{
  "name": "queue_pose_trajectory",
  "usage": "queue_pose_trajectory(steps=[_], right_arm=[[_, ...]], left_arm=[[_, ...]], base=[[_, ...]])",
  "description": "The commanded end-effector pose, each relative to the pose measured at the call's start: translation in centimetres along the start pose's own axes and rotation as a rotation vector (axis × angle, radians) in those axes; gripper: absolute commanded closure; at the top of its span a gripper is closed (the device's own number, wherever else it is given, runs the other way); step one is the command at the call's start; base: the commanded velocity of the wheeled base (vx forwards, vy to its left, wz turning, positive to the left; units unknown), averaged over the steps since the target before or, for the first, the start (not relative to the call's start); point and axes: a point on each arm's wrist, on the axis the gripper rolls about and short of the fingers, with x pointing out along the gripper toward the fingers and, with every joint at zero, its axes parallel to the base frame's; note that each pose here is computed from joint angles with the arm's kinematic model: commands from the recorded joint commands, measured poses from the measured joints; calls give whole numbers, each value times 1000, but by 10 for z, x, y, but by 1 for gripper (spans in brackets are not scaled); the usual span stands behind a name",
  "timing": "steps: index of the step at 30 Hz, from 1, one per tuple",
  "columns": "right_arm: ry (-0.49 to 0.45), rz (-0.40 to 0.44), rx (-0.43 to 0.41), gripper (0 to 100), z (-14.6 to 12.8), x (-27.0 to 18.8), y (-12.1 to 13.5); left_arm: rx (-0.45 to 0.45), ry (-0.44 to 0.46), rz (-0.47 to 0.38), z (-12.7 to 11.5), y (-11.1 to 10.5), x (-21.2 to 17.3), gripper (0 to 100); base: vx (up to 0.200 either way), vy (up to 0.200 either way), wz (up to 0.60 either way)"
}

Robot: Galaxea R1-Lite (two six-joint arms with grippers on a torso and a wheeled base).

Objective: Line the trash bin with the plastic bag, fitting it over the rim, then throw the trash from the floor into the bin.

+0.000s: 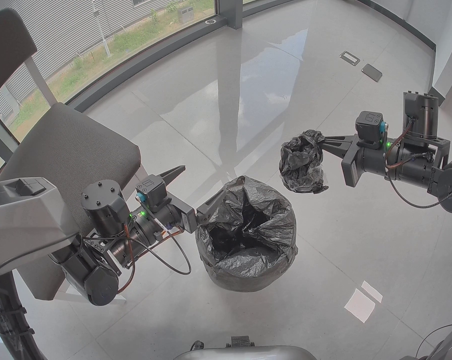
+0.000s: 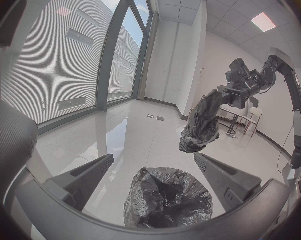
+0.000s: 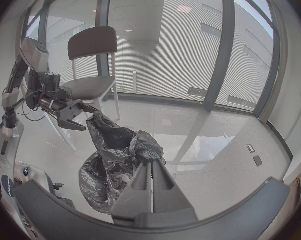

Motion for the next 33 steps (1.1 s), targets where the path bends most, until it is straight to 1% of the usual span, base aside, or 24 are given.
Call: queue_pose_trajectory(steps=[1, 8, 16, 27, 33], right_arm=[[-17, 49, -9, 100, 6, -2, 17], [-18, 130, -18, 100, 8, 4, 41], [4, 201, -21, 100, 3, 5, 64], [25, 246, -20, 100, -3, 17, 77], [29, 252, -18, 100, -5, 24, 78]], left_arm=[[6, -32, 7, 8, 2, -2, 0], [13, -61, 3, 19, 0, -4, 0], [22, -109, 7, 41, -3, -16, 0], [30, -145, 16, 54, -1, -21, 0], [29, -141, 11, 55, -2, -26, 0]], base=[[0, 0, 0], [0, 0, 0], [0, 0, 0], [0, 0, 0], [0, 0, 0]])
